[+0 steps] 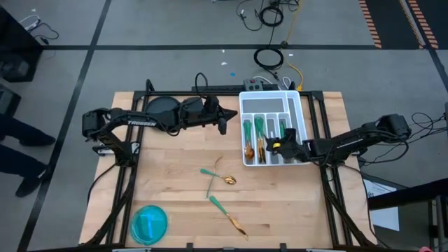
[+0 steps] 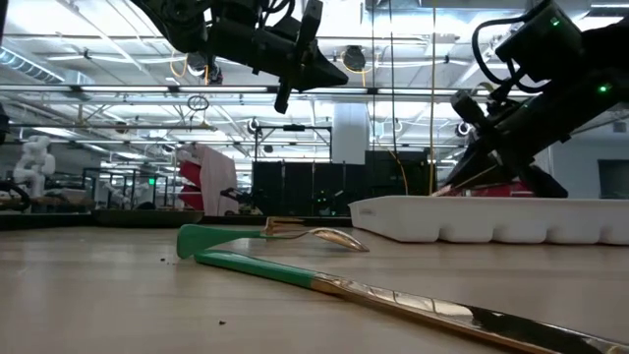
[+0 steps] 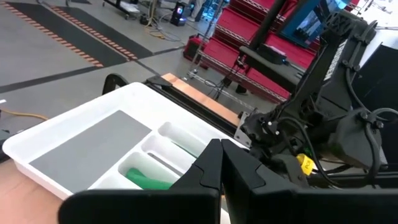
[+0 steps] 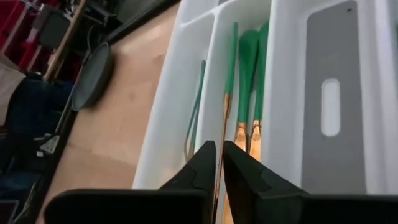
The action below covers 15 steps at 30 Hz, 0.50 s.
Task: Sort silverware
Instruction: Put the top green knife on the silverware tray with the other green knives, then put the green fork on the silverware tray with the other green forks
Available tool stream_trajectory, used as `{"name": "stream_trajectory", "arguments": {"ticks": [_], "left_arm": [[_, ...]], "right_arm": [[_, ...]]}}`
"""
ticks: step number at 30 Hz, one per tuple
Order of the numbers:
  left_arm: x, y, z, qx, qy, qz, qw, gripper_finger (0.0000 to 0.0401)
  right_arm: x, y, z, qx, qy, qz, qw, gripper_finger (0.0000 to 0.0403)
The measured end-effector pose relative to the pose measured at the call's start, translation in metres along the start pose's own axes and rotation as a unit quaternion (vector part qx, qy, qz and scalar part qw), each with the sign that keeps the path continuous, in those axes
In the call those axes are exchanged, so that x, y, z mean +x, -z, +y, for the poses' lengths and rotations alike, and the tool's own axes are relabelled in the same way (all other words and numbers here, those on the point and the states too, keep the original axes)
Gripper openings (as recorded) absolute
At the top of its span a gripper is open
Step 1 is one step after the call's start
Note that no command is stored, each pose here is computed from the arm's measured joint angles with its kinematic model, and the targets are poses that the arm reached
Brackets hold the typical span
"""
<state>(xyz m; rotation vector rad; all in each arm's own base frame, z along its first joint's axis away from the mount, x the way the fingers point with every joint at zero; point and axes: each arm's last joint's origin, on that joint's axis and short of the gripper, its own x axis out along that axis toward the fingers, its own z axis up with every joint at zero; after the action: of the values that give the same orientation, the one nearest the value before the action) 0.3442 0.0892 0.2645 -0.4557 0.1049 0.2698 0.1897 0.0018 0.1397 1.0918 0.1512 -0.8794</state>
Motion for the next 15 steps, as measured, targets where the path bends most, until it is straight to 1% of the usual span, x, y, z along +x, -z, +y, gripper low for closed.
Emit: {"name": "stream_trajectory", "arguments": {"ticks": [9,13,15], "left_arm": [[0.0,0.0002,0.0,0.0,0.0,0.001,1.0,0.0007],[0.0,0.0004,0.0001,-0.001,0.001,0.002,1.0,0.0007],[-0.0001,0.002,-0.0006,-0.001,0.014,0.016,1.0,0.0007]], "right_arm": [[0.0047,-0.0042,-0.0009,-0.013,0.002,0.037,0.999,0.0075],[0.0052,-0.0049,-0.001,-0.012,0.003,0.038,0.999,0.0092],[0.0052,-0.0053,0.0015,-0.018,-0.009,0.035,0.999,0.0096]]}}
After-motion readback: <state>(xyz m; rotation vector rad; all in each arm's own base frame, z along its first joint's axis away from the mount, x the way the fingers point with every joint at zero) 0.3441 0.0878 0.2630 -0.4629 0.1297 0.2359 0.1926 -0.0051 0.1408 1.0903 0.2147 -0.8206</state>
